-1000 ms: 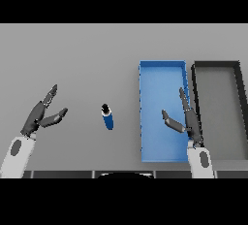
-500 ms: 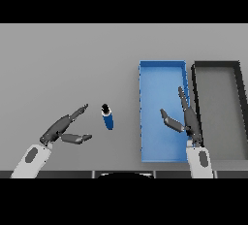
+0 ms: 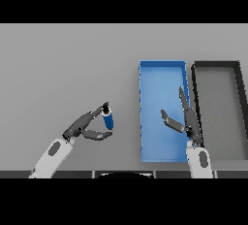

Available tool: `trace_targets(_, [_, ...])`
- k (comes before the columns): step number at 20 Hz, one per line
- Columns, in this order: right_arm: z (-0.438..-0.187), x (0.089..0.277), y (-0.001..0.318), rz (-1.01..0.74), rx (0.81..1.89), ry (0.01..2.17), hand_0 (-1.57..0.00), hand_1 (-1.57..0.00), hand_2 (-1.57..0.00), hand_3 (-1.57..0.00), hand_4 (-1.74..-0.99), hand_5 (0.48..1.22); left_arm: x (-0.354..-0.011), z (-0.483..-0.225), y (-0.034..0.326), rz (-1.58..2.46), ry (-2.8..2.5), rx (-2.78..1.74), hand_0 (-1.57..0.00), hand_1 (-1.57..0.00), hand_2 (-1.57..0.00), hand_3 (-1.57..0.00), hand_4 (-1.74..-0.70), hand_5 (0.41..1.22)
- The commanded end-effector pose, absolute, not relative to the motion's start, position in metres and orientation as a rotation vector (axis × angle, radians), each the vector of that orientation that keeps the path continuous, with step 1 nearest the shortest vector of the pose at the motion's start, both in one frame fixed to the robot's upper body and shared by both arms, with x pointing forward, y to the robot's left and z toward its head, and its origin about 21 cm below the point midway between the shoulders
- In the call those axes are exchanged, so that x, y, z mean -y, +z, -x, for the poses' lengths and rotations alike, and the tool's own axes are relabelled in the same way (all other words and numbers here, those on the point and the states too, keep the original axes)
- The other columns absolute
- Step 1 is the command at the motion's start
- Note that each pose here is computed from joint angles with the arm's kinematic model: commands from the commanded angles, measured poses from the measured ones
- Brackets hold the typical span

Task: Pick up the blue pipe and place it into the blue bin.

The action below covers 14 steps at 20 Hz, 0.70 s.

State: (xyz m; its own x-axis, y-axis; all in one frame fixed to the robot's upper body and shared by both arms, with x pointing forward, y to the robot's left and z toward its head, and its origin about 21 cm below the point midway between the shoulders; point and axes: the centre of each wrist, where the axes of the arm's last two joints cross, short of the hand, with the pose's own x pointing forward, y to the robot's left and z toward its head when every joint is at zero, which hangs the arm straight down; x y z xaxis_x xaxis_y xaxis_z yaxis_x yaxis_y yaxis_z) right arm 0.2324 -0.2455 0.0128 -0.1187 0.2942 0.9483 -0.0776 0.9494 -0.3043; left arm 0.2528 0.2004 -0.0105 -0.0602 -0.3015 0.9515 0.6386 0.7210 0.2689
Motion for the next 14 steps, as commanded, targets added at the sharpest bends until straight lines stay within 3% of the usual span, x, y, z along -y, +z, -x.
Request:
trace_targets(1, [-0.23,0.249,0.012,0.173,1.668,0.318,0.0,0.0,0.0,0.0,-1.205,0.625,-0.196,-0.254,-0.012,0.308,-0.782,1.448,0.0,0.0,0.0,0.0,-1.14,0.46])
trace_targets(7, [-0.229,0.255,0.012,0.173,1.675,0.323,0.0,0.0,0.0,0.0,-1.221,0.645,-0.181,-0.261,-0.028,0.261,-0.834,1.429,0.0,0.0,0.0,0.0,-1.05,0.418])
trace_targets(9, [-0.228,0.253,0.013,0.181,1.675,0.328,0.0,0.0,0.0,0.0,-1.207,0.646,-0.168,-0.263,-0.03,0.316,-0.804,1.438,0.0,0.0,0.0,0.0,-1.08,0.428])
trace_targets(12, [-0.228,0.25,0.011,0.175,1.671,0.329,0.0,0.0,0.0,0.0,-1.21,0.653,-0.158,-0.268,-0.033,0.356,-0.767,1.452,0.0,0.0,-0.05,-0.04,-1.14,0.502])
trace_targets(14, [-0.23,0.253,0.014,0.176,1.681,0.323,0.0,0.0,0.0,0.0,-1.217,0.655,-0.154,-0.271,-0.036,0.395,-0.7,1.459,-0.01,-0.16,-0.31,-0.28,-1.24,0.613])
